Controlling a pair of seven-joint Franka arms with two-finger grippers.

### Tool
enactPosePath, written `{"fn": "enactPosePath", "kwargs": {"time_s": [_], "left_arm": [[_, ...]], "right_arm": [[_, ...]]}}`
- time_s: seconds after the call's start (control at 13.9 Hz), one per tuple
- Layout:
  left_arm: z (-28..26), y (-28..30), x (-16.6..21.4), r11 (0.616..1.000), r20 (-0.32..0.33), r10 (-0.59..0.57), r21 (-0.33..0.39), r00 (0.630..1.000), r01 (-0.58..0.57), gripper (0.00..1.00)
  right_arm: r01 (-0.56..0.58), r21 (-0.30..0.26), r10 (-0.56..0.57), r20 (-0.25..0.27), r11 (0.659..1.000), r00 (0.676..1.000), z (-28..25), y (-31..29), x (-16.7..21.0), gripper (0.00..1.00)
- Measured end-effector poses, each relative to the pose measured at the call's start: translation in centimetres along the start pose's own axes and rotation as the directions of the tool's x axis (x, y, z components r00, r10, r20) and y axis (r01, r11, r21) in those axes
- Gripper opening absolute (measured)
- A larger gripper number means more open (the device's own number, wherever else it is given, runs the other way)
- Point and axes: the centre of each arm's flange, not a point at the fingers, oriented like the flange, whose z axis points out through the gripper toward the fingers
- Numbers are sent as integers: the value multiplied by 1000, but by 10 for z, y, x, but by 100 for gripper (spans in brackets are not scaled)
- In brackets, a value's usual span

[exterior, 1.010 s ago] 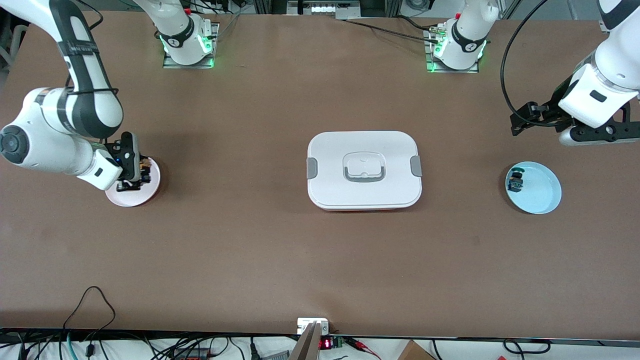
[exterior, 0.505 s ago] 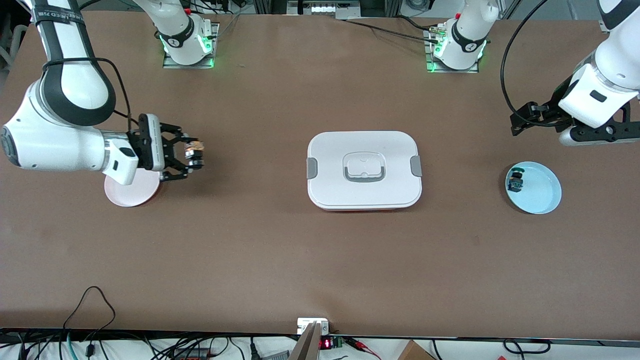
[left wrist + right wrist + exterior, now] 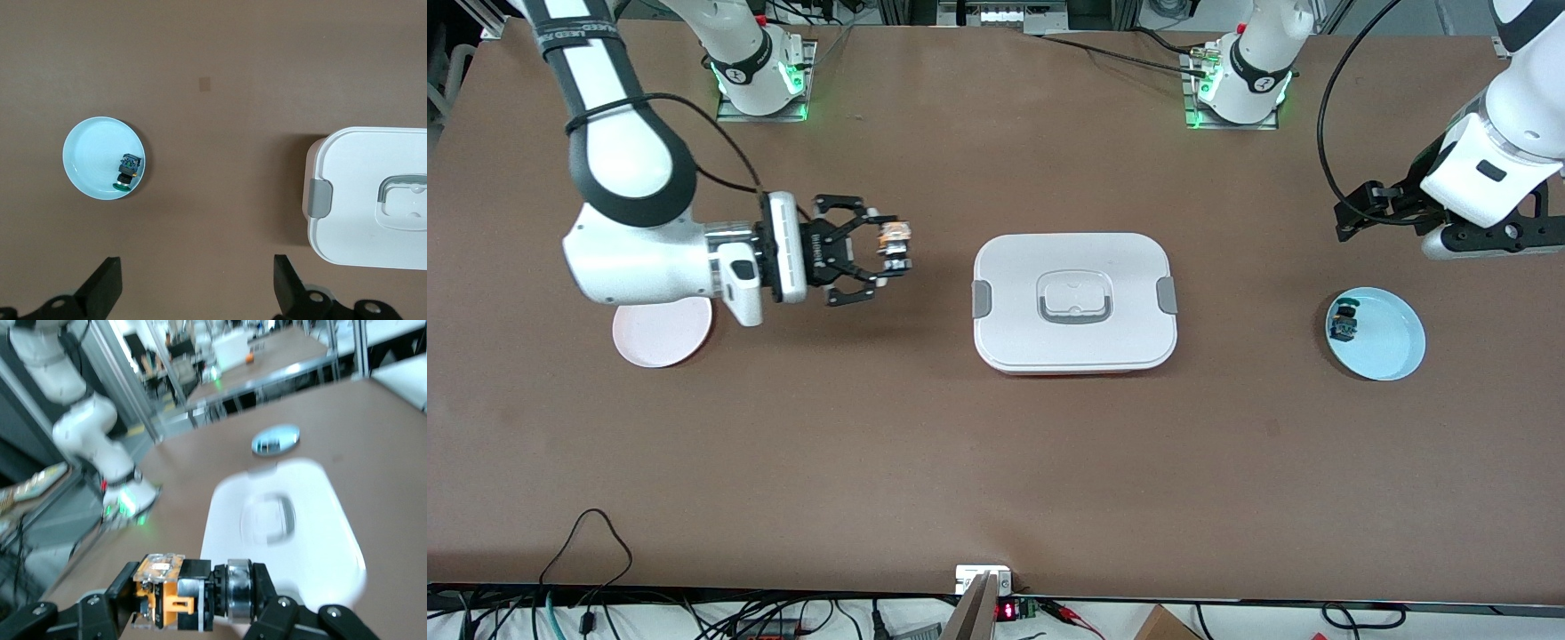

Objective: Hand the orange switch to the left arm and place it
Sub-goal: 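Lift the orange switch with the right gripper over the white box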

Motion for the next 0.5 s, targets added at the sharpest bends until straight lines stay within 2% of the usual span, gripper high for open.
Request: {"fn": "enactPosePath", "kwargs": {"time_s": [0.14, 0.36, 0.5], "left_arm": [[0, 0, 0, 1000, 0, 0, 0, 1000, 0, 100], [0, 0, 0, 1000, 0, 0, 0, 1000, 0, 100], [0, 0, 0, 1000, 0, 0, 0, 1000, 0, 100]], "right_arm": [[4, -22, -6, -55, 1000, 998, 36, -6, 21, 72], [104, -81, -111, -81, 991, 990, 78, -19, 58, 72], [108, -120, -125, -144, 987, 982, 103, -30, 80, 72]]}}
